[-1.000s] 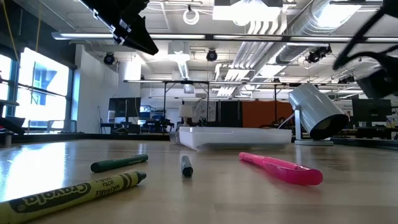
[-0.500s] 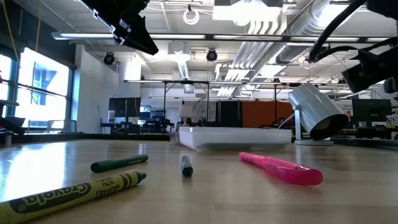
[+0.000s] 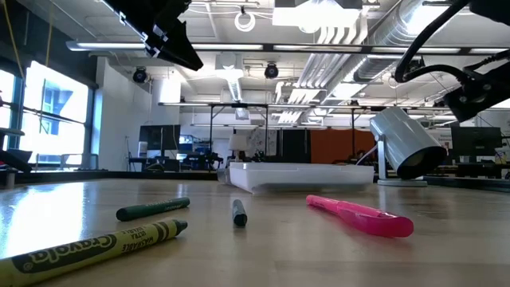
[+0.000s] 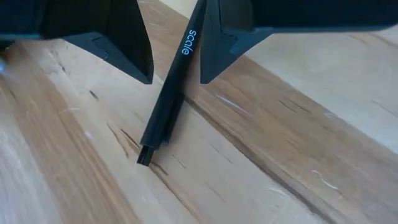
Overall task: Pick & place school supplies into a supply box
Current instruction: Put the black pen into the gray supply box
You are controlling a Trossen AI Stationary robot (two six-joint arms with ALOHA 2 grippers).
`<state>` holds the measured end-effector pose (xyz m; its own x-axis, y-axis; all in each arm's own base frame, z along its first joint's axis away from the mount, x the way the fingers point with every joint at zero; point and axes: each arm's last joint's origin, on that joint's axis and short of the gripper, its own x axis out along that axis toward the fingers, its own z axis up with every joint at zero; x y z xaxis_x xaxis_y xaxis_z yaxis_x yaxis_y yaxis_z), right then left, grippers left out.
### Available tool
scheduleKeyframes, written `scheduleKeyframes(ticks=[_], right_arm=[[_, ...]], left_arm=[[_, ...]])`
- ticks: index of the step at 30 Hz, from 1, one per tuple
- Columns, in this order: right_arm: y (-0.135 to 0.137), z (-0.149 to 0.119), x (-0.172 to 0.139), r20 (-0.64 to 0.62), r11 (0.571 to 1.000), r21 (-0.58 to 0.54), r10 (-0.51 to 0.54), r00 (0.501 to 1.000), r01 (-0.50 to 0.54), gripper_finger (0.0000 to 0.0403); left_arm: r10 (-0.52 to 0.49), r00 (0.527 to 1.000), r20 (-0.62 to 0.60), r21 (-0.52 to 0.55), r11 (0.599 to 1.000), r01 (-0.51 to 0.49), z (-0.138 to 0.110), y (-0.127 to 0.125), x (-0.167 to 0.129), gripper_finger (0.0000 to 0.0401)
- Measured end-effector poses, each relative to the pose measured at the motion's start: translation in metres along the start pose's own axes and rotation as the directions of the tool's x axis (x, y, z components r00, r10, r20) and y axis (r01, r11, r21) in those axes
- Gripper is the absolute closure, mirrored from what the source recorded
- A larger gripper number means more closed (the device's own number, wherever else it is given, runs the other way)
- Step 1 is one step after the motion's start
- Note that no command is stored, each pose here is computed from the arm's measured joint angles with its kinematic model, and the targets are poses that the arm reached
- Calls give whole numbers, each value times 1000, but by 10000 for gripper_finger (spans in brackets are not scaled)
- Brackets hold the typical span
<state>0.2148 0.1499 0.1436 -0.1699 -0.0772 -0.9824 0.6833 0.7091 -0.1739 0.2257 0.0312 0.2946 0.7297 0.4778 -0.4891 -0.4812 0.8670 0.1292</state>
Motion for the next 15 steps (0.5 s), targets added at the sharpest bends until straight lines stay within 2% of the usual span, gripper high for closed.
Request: scheduleKeyframes(ticks=[15], right_arm=[[2, -1, 1, -2, 999, 36, 9, 1000, -9, 284]], left_arm=[[0, 1000, -4, 2, 1000, 0, 0, 0, 0, 251]])
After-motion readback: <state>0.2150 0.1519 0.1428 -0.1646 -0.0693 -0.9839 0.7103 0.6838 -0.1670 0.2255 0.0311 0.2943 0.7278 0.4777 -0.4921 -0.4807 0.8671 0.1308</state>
